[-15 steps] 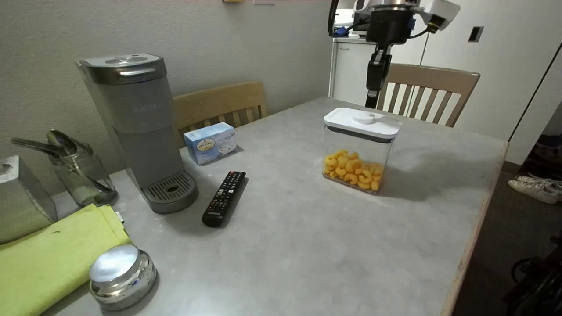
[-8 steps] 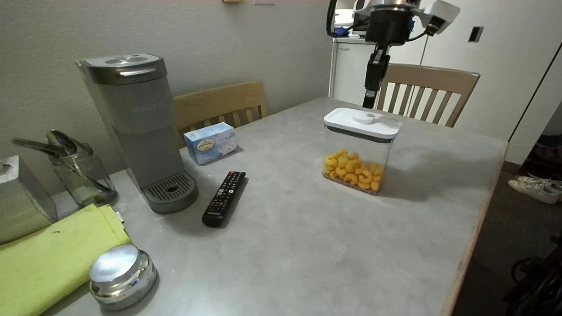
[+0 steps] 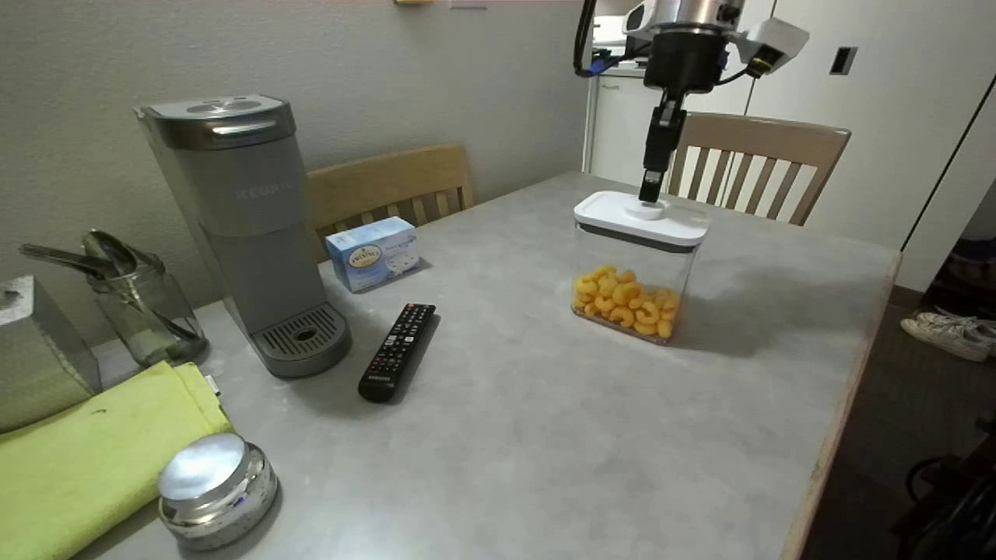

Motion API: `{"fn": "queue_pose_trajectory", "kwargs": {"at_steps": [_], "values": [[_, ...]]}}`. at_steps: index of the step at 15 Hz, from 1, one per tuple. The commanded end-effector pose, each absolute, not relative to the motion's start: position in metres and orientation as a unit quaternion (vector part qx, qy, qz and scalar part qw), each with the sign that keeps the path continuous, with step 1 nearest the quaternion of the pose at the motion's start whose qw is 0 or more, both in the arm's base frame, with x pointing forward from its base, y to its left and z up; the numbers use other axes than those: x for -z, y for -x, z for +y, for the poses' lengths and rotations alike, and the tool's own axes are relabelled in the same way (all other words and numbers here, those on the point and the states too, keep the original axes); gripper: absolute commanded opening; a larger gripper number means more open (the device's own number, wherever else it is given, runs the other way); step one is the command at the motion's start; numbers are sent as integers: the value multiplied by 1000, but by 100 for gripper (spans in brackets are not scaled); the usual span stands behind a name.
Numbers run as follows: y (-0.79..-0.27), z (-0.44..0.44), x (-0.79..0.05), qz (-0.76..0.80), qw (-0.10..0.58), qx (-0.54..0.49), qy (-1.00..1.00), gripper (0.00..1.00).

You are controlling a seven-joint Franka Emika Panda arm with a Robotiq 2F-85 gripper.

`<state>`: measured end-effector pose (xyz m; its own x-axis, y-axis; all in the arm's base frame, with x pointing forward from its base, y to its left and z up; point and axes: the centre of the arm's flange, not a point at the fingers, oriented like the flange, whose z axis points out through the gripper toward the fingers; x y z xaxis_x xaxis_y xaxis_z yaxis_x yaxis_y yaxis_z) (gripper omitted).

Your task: Pick up the white lid and put it on the table. Pick up the white lid and put it back on the container.

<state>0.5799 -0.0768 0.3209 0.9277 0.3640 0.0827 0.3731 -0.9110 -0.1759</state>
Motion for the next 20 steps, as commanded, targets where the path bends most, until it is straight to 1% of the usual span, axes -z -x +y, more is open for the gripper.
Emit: {"fn": "queue_pose_trajectory", "kwargs": {"at_steps": [1,9,15,20], "values": [[-586,-82,-304,-200,95,32,975,0],[-591,-82,-287,-207,86,36,974,0],[-594,-83,-258,-211,62,27,975,0],[-596,-82,-258,-222,51,26,973,0]]}}
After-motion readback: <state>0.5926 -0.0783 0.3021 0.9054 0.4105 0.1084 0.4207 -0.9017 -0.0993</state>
